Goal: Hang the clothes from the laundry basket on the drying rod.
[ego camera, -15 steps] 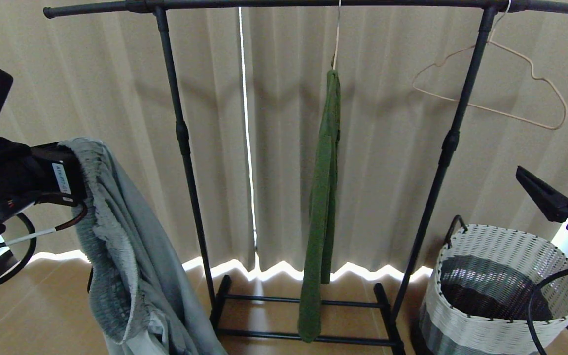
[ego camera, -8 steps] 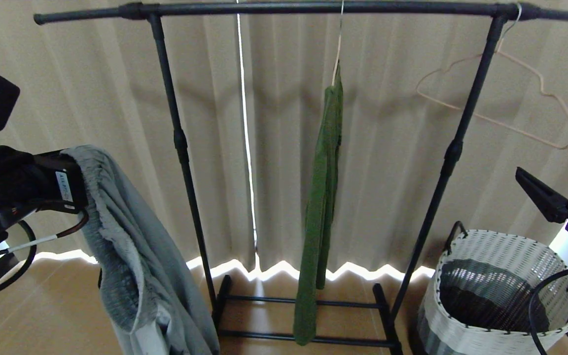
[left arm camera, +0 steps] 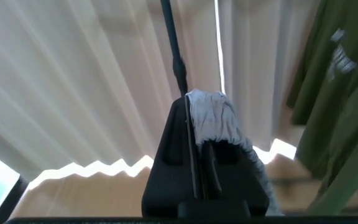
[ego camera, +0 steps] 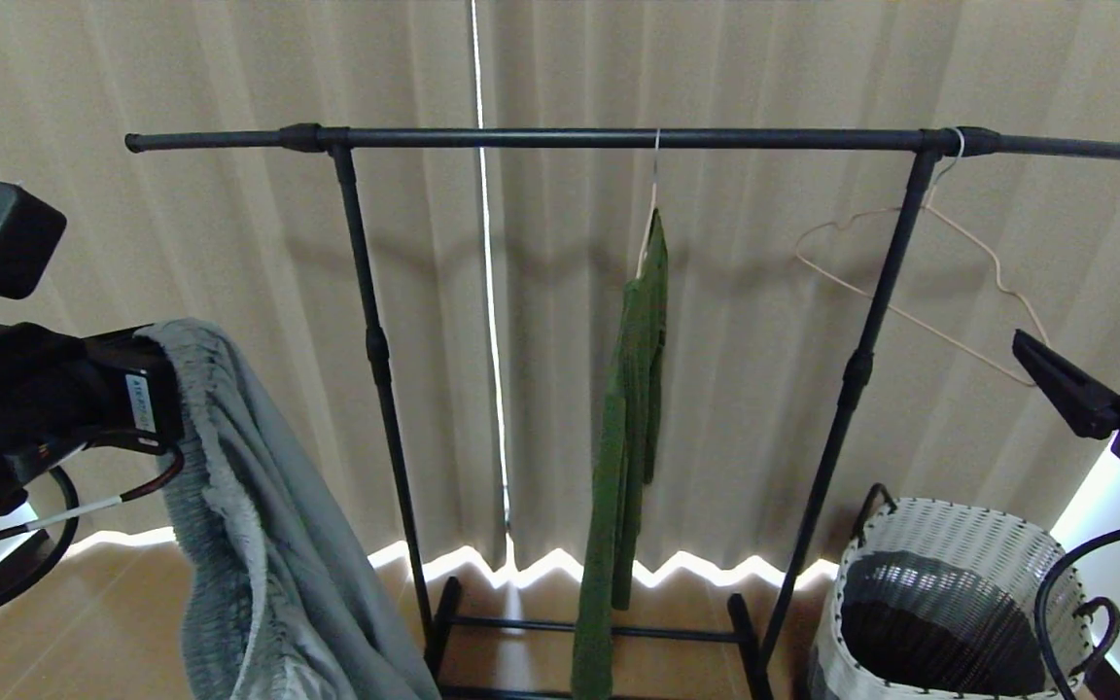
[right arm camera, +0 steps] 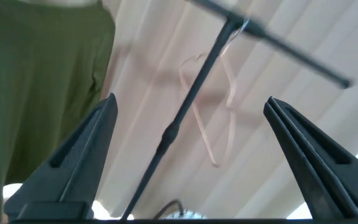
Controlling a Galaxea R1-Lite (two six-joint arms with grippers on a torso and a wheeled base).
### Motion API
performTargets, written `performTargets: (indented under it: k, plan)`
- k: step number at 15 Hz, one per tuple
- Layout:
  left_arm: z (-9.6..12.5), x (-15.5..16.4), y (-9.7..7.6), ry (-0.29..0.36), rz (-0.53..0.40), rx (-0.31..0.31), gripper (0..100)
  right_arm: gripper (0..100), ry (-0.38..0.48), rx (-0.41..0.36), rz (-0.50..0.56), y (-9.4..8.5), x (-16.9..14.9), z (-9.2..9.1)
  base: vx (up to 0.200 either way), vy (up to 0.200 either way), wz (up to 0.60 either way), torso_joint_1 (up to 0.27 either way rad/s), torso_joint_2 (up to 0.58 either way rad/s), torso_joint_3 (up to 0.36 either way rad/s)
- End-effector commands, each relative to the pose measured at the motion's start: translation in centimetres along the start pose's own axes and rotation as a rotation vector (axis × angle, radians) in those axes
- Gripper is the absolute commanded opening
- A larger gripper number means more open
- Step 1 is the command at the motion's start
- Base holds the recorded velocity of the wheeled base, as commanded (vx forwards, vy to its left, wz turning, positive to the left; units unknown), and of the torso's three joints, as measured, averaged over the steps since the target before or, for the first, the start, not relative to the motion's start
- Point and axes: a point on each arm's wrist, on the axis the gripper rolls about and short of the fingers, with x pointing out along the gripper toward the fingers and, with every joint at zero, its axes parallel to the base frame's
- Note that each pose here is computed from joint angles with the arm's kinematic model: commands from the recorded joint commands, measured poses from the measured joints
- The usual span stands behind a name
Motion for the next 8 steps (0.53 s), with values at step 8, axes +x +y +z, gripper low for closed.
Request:
performTargets:
  k: [8]
  plan:
    - [-0.4,-0.2,0.0,-0.014,0.003,0.002,0,100,0.222,-0.003,0.005,-1.3,0.5,-0.3,0.000,0.000,0.00,0.150,-0.28,-0.149]
